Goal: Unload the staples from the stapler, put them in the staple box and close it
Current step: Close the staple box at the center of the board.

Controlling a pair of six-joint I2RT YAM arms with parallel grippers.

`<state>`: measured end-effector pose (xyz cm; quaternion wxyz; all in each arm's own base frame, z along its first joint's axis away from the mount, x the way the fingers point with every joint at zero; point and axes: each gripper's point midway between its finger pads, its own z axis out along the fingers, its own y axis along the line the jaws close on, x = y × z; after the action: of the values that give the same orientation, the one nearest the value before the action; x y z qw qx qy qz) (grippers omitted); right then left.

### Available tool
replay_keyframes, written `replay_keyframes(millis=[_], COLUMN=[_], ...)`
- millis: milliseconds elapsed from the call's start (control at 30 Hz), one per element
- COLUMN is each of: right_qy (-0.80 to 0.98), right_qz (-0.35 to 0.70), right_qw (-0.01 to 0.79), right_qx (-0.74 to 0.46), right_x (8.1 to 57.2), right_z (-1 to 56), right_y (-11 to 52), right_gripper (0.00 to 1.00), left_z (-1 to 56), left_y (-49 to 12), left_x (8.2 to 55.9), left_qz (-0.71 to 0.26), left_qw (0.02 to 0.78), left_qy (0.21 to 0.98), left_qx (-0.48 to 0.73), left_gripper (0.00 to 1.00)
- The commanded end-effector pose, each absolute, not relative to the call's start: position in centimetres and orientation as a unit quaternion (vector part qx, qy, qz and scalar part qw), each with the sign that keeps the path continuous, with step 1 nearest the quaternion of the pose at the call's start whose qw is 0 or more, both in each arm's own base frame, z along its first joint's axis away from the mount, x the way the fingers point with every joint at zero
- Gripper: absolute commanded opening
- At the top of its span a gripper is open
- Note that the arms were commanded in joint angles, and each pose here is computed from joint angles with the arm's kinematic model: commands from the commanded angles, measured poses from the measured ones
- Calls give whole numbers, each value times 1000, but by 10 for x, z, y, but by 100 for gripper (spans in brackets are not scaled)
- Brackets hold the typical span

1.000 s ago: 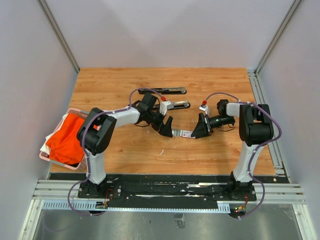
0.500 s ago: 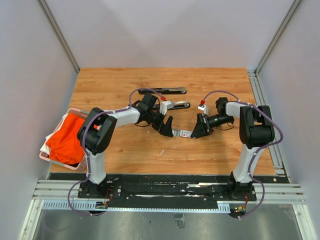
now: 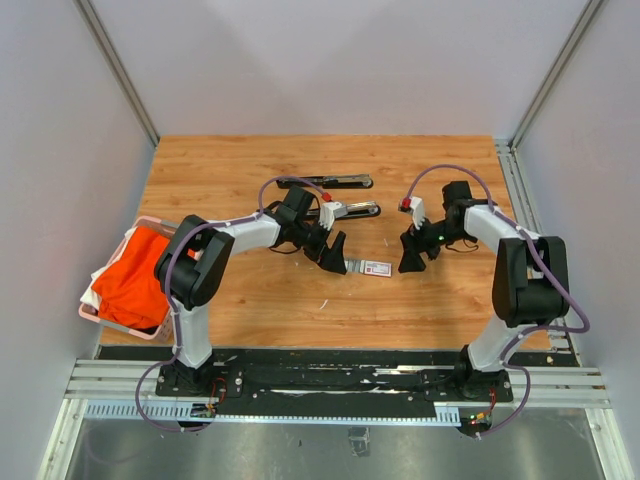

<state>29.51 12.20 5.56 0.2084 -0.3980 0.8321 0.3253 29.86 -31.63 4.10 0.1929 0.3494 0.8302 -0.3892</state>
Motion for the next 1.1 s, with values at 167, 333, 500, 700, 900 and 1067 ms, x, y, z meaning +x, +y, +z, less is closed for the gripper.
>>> replay_keyframes(millis=[167, 333, 500, 700, 900, 1067], right_qy=[758, 740, 732, 733, 752, 749], right_qz=[217, 219, 209, 191, 186, 184], right_qw=[283, 290, 275, 231, 202, 189], right_qx=[-547, -567, -588, -610, -599, -607], right_x=[322, 325, 323, 304, 292, 287], right_z=[62, 55, 46, 31, 26, 16], right_y=[102, 111, 120, 124, 124, 128], right_gripper=[62, 42, 33, 33, 33, 33], left_z=[30, 27, 25, 27, 27, 28], left_y=[-316, -316, -316, -314, -316, -316], left_x=[295, 296, 295, 291, 287, 284], left_qz=[-386, -384, -384, -390, -398, -404], left_qw=[180, 180, 178, 179, 173, 170], left_qy=[838, 841, 845, 844, 842, 841], left_qx=[341, 336, 327, 323, 320, 316], left_gripper=[92, 92, 90, 89, 89, 89])
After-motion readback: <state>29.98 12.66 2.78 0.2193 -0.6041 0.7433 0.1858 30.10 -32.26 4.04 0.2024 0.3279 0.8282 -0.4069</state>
